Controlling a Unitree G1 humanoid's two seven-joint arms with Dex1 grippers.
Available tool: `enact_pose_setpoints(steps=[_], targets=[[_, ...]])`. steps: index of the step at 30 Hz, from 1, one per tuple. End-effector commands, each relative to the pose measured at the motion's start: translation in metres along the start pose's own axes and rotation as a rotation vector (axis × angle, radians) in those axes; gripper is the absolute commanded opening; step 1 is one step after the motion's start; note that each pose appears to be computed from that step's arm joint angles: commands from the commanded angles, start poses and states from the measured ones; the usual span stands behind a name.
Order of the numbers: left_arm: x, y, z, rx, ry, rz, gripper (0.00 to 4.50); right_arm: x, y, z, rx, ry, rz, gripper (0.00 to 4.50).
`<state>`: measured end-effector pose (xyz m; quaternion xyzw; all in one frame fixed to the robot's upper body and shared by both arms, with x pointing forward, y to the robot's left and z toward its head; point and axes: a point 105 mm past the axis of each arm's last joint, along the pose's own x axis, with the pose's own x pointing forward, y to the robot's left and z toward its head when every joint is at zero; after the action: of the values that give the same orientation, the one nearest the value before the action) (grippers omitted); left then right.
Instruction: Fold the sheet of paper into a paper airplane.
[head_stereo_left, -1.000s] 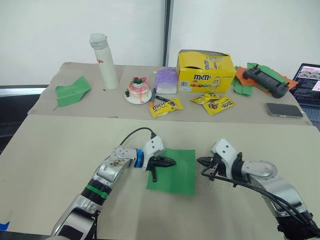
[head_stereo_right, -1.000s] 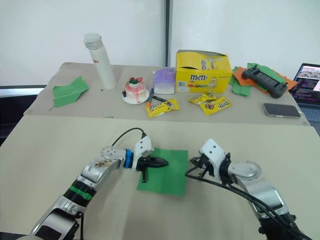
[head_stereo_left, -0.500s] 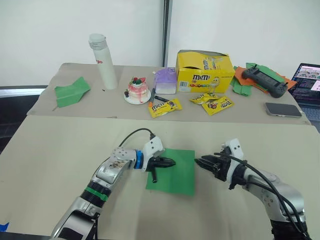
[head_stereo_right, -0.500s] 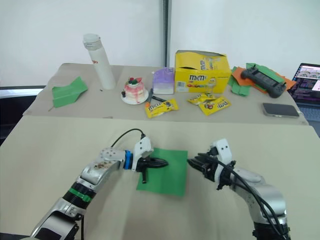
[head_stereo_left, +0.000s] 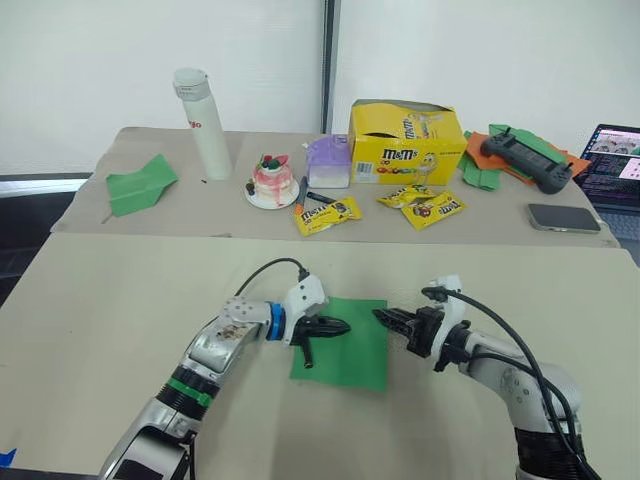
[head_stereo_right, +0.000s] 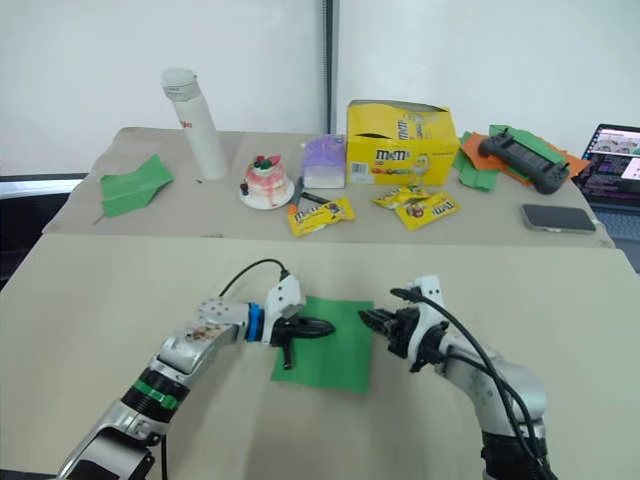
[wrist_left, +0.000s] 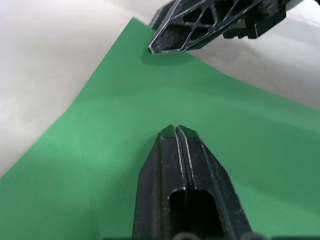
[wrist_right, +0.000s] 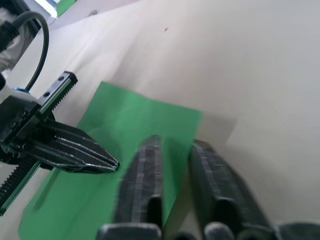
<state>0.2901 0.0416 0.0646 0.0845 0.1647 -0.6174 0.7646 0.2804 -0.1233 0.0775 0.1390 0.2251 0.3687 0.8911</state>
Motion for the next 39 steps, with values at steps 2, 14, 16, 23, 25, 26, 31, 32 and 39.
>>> enact_pose_setpoints(steps=[2,14,16,23,25,26,31,32,39], targets=[[0.0,-0.009,-0.002,-0.058,-0.012,-0.032,0.0,0.005,0.003,0.021,-0.211,-0.056,0.021,0.01],[-0.006,-0.005,0.0,-0.133,-0.045,0.011,0.0,0.02,0.009,0.039,-0.862,-0.02,0.011,0.01],[-0.006,-0.005,-0.002,-0.14,-0.046,0.018,0.0,0.023,0.013,0.032,-0.923,-0.026,0.013,0.01],[-0.005,-0.004,-0.01,-0.166,-0.038,0.028,0.0,0.028,0.029,0.019,-1.18,-0.019,-0.009,0.01],[-0.005,-0.003,-0.01,-0.168,-0.037,0.027,0.0,0.027,0.029,0.014,-1.24,-0.01,-0.015,0.01],[-0.005,-0.003,-0.01,-0.167,-0.035,0.026,0.0,0.026,0.027,0.013,-1.261,-0.01,-0.027,0.01],[-0.005,-0.002,-0.01,-0.164,-0.035,0.033,0.0,0.023,0.028,0.005,-1.374,0.0,-0.019,0.01],[-0.005,-0.002,-0.009,-0.165,-0.038,0.033,0.0,0.023,0.028,0.004,-1.396,0.0,-0.017,0.01],[-0.009,0.006,0.014,-0.196,-0.124,0.068,0.0,0.028,0.029,-0.003,-1.516,-0.021,-0.031,0.01]])
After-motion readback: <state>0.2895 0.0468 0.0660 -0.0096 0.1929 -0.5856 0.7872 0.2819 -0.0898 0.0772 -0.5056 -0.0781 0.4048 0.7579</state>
